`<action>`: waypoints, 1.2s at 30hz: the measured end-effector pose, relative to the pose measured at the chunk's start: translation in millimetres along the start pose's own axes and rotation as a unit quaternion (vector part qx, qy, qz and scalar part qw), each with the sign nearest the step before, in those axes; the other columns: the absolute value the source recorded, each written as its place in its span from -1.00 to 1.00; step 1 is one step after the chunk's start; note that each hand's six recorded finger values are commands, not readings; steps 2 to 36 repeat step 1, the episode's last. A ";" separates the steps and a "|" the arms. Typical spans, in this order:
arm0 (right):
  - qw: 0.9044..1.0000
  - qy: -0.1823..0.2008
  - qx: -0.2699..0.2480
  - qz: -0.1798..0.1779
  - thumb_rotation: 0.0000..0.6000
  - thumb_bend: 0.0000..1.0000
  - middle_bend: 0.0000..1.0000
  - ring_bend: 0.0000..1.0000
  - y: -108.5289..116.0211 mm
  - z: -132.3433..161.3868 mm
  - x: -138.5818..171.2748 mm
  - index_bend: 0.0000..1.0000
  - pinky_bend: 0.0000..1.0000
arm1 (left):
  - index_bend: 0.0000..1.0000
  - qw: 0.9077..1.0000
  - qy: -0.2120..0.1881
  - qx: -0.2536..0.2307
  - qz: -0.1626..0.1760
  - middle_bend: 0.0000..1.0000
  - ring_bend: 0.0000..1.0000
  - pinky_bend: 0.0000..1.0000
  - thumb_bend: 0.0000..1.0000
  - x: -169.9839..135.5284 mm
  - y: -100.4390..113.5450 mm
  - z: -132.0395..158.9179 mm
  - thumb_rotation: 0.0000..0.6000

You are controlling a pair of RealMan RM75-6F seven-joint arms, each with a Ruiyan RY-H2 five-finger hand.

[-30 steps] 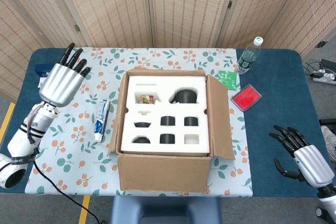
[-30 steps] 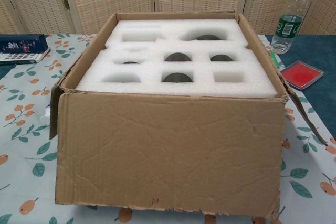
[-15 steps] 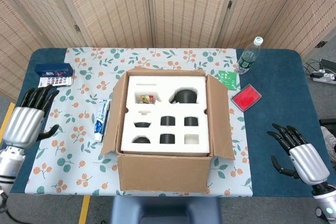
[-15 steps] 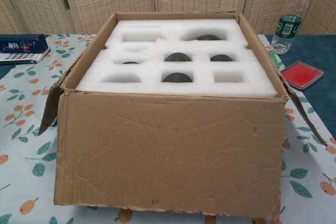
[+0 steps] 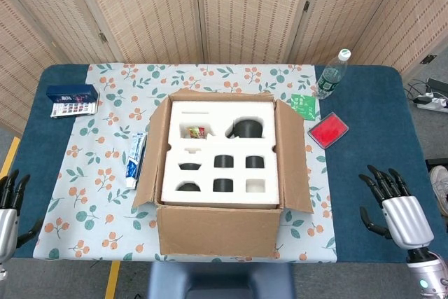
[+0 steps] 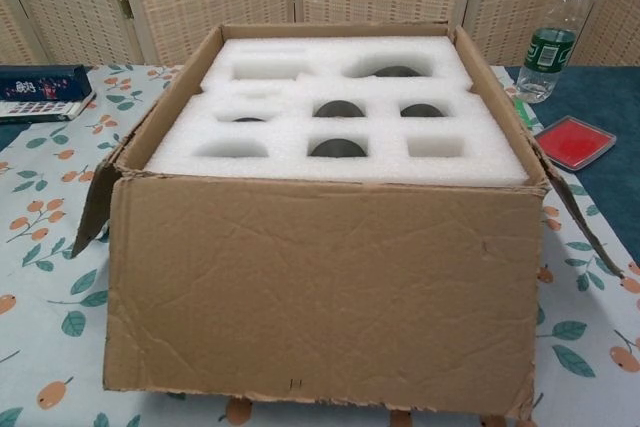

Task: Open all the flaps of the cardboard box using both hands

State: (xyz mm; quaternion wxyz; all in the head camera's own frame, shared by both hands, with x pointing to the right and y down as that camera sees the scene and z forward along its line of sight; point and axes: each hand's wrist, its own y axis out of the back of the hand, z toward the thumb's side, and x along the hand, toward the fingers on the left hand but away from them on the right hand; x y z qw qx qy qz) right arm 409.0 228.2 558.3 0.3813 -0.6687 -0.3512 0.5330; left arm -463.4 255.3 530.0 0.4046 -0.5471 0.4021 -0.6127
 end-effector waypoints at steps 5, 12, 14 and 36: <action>1.000 0.000 0.002 0.000 0.38 0.12 -0.87 -0.78 -0.6 0.6 0.2 -0.75 -0.93 | -1.00 1.000 -0.003 -0.007 0.001 -1.00 -1.00 -1.00 -0.41 -1.4 -0.7 -0.3 1.00; 1.000 0.000 0.002 0.000 0.38 0.12 -0.87 -0.78 -0.6 0.6 0.2 -0.75 -0.93 | -1.00 1.000 -0.003 -0.007 0.001 -1.00 -1.00 -1.00 -0.41 -1.4 -0.7 -0.3 1.00; 1.000 0.000 0.002 0.000 0.38 0.12 -0.87 -0.78 -0.6 0.6 0.2 -0.75 -0.93 | -1.00 1.000 -0.003 -0.007 0.001 -1.00 -1.00 -1.00 -0.41 -1.4 -0.7 -0.3 1.00; 1.000 0.000 0.002 0.000 0.38 0.12 -0.87 -0.78 -0.6 0.6 0.2 -0.75 -0.93 | -1.00 1.000 -0.003 -0.007 0.001 -1.00 -1.00 -1.00 -0.41 -1.4 -0.7 -0.3 1.00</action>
